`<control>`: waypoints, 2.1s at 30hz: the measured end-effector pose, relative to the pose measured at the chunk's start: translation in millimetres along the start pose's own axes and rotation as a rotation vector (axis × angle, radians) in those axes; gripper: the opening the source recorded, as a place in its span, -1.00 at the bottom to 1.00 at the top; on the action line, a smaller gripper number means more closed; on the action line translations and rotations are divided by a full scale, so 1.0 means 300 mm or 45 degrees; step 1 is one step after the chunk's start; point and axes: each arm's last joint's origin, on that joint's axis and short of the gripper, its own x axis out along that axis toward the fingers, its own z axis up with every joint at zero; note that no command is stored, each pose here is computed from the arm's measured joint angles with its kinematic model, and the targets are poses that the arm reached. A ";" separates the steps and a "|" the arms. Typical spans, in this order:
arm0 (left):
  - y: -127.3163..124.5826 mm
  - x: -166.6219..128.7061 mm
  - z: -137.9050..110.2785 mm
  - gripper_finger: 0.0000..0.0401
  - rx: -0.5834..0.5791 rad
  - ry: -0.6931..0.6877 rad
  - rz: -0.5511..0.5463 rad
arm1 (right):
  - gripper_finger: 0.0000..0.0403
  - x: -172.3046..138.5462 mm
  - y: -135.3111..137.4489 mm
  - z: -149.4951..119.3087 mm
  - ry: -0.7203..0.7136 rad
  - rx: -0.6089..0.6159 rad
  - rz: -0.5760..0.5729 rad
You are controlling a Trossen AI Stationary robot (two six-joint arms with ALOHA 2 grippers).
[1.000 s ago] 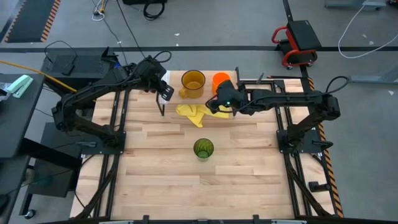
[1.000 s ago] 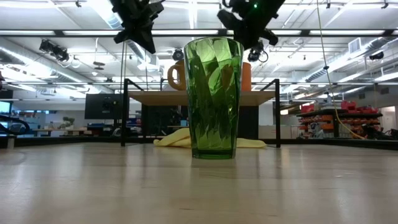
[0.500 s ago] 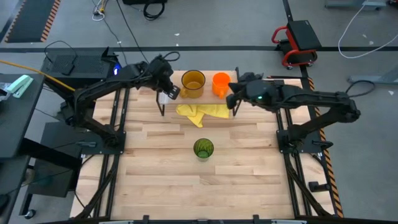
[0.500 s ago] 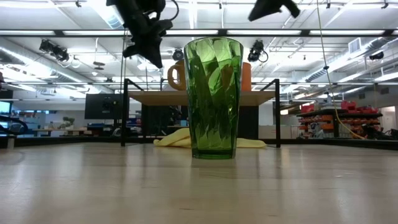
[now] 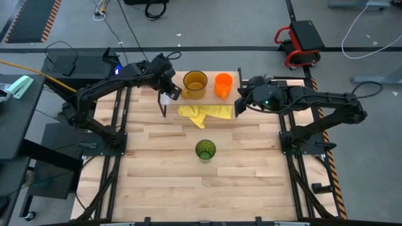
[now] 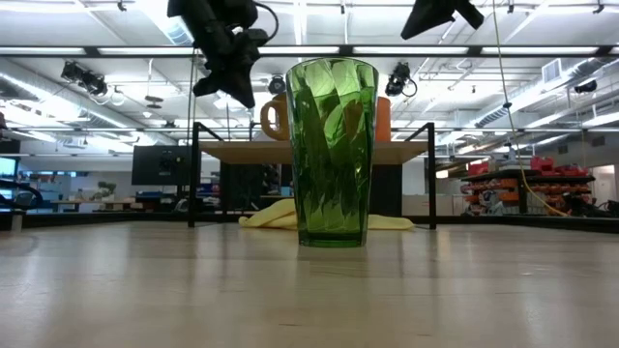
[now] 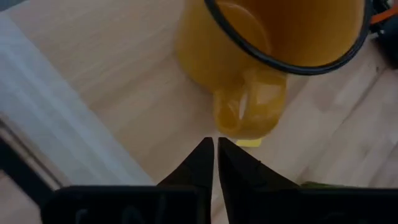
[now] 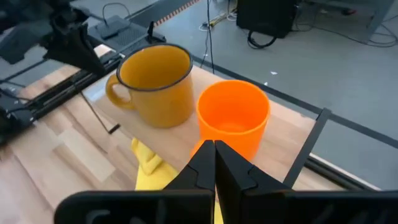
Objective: Stack small to large cups/mugs on shelf
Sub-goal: Put the yellow mug on the shelf
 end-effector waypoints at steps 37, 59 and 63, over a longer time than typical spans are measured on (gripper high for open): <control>0.004 0.053 0.036 -0.90 -0.043 -0.066 -0.010 | -0.97 0.015 0.031 -0.020 0.028 -0.042 0.002; -0.077 0.115 0.047 -0.96 -0.053 -0.106 -0.160 | -0.98 0.011 0.035 -0.023 0.031 -0.052 0.010; -0.090 0.114 0.050 -0.93 -0.052 -0.125 -0.185 | -0.99 0.011 0.035 -0.023 0.031 -0.051 0.010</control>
